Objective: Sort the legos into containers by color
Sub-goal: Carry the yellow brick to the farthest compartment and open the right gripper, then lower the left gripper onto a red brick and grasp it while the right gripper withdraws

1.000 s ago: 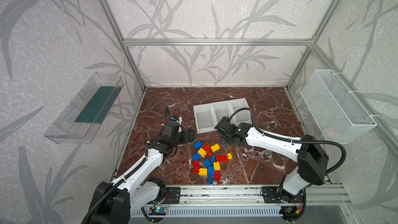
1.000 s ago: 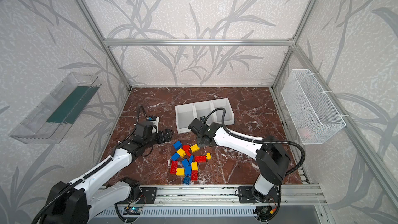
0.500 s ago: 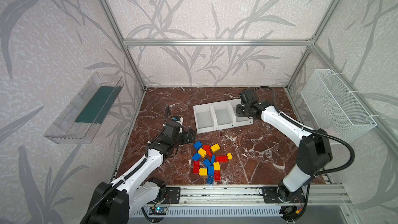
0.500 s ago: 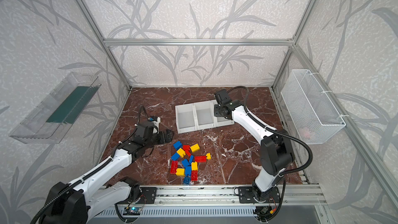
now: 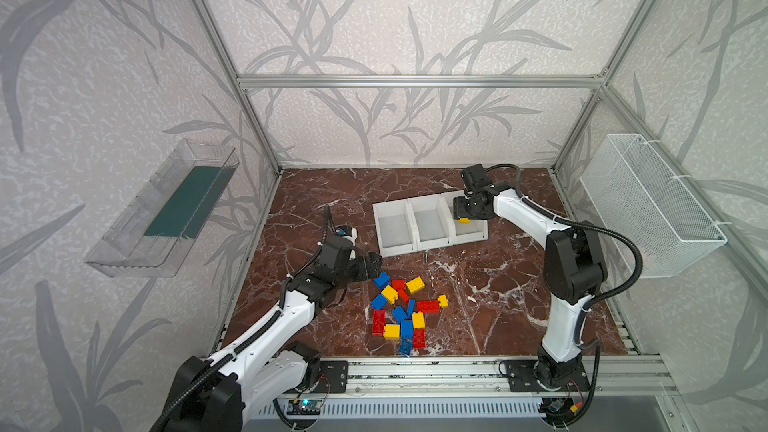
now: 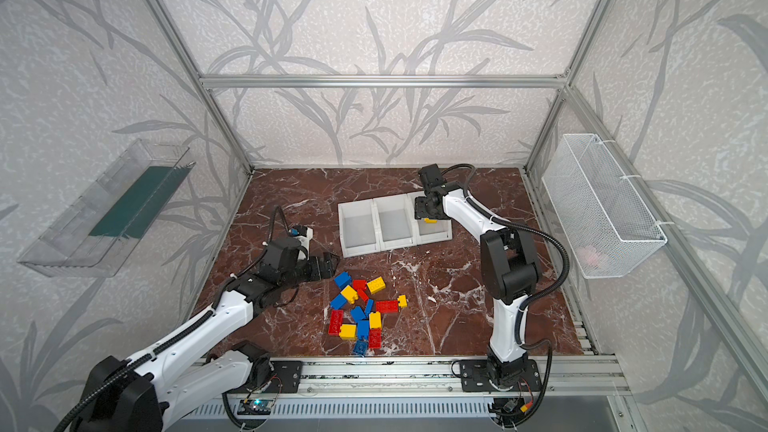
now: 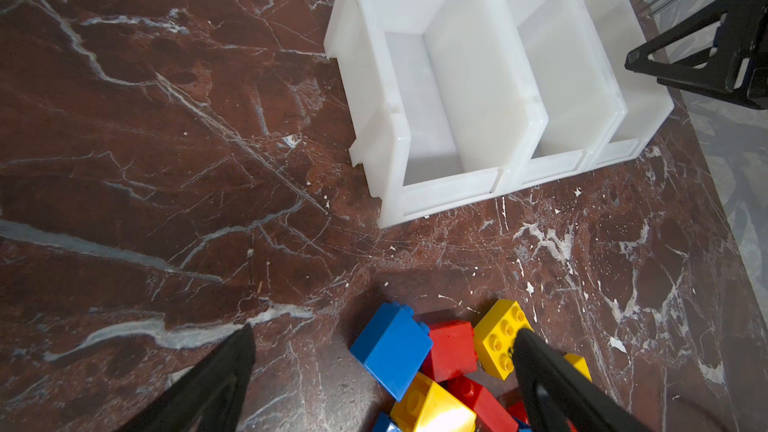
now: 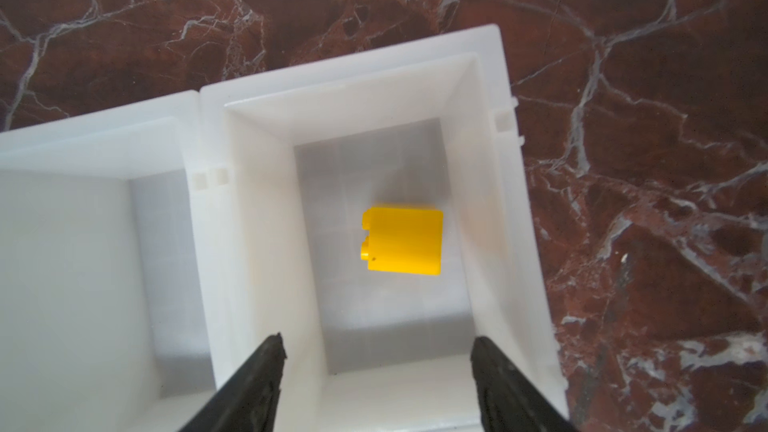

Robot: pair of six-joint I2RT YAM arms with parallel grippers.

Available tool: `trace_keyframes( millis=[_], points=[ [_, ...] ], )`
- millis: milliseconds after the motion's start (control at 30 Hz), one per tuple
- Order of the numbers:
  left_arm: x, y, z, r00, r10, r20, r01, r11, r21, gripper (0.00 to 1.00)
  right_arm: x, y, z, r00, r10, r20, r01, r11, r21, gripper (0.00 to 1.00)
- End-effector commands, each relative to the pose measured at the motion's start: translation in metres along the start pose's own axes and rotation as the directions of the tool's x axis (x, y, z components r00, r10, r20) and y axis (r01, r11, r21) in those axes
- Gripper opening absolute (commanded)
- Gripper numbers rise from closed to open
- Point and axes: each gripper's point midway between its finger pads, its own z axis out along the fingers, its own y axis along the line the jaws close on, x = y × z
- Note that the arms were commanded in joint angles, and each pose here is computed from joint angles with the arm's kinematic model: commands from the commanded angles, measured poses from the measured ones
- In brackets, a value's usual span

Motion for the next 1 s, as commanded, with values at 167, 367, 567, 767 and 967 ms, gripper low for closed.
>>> trace_keyframes(
  millis=[167,367,567,767,967],
  points=[
    [0.021,-0.008,-0.004,0.992,0.095,-0.079,-0.098,0.995,-0.036,0.94,0.012,0.012,-0.064,0.997,-0.043,0.059,0.049,0.995,-0.087,0.79],
    [0.036,-0.017,-0.004,0.979,0.158,-0.125,-0.164,0.986,-0.04,0.9,0.061,0.015,-0.09,0.994,-0.1,0.044,0.104,0.99,-0.096,0.8],
    [0.052,-0.026,-0.005,0.966,0.197,-0.165,-0.204,0.978,-0.029,0.85,0.102,0.013,-0.109,0.993,-0.112,0.038,0.116,0.986,-0.124,0.8],
    [0.072,-0.035,-0.013,0.953,0.208,-0.221,-0.218,0.976,-0.024,0.82,0.131,0.008,-0.122,0.994,-0.107,0.039,0.112,0.978,-0.175,0.8],
    [0.102,-0.025,-0.024,0.941,0.178,-0.289,-0.208,0.975,-0.076,0.77,0.16,0.012,-0.121,0.988,-0.154,-0.006,0.15,0.967,-0.207,0.8]
  ],
)
